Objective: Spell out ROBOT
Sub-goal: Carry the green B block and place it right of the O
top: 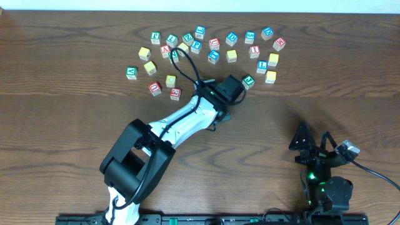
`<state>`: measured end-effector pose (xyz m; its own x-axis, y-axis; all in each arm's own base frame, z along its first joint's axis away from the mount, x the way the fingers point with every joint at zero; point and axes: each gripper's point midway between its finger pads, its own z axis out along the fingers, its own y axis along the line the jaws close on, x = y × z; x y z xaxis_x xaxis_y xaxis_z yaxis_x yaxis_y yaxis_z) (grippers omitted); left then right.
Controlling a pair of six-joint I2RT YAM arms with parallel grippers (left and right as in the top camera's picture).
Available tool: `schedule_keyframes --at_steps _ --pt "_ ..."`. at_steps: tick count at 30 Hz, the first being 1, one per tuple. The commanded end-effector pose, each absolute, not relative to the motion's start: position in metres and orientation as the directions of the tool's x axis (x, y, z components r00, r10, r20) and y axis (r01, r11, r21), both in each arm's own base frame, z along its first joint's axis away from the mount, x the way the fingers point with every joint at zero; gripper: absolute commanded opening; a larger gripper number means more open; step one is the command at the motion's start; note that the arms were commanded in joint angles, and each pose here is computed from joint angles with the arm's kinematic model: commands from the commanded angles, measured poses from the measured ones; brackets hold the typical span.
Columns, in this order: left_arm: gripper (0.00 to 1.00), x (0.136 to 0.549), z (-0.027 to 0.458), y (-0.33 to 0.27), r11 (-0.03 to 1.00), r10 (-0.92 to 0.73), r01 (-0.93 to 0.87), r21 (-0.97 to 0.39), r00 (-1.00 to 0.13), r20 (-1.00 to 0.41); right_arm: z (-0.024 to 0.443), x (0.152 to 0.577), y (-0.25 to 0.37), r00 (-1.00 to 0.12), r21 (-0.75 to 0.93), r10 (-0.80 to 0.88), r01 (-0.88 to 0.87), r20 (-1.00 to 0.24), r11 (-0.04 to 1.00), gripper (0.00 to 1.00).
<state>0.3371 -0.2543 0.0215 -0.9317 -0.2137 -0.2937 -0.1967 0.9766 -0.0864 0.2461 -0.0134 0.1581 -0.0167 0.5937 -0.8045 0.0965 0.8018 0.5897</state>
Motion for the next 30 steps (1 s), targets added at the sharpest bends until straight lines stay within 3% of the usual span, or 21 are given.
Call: schedule_keyframes --at_steps 1,30 --pt "0.08 0.335 0.015 -0.245 0.97 -0.245 -0.237 -0.063 -0.925 -0.292 0.158 0.246 -0.015 -0.012 0.592 0.596 0.101 -0.803 0.799 0.99" --pt "0.08 0.318 0.001 -0.223 0.952 -0.284 -0.303 0.04 -0.924 -0.255 0.158 0.246 -0.015 -0.012 0.592 0.596 0.101 -0.803 0.799 0.99"
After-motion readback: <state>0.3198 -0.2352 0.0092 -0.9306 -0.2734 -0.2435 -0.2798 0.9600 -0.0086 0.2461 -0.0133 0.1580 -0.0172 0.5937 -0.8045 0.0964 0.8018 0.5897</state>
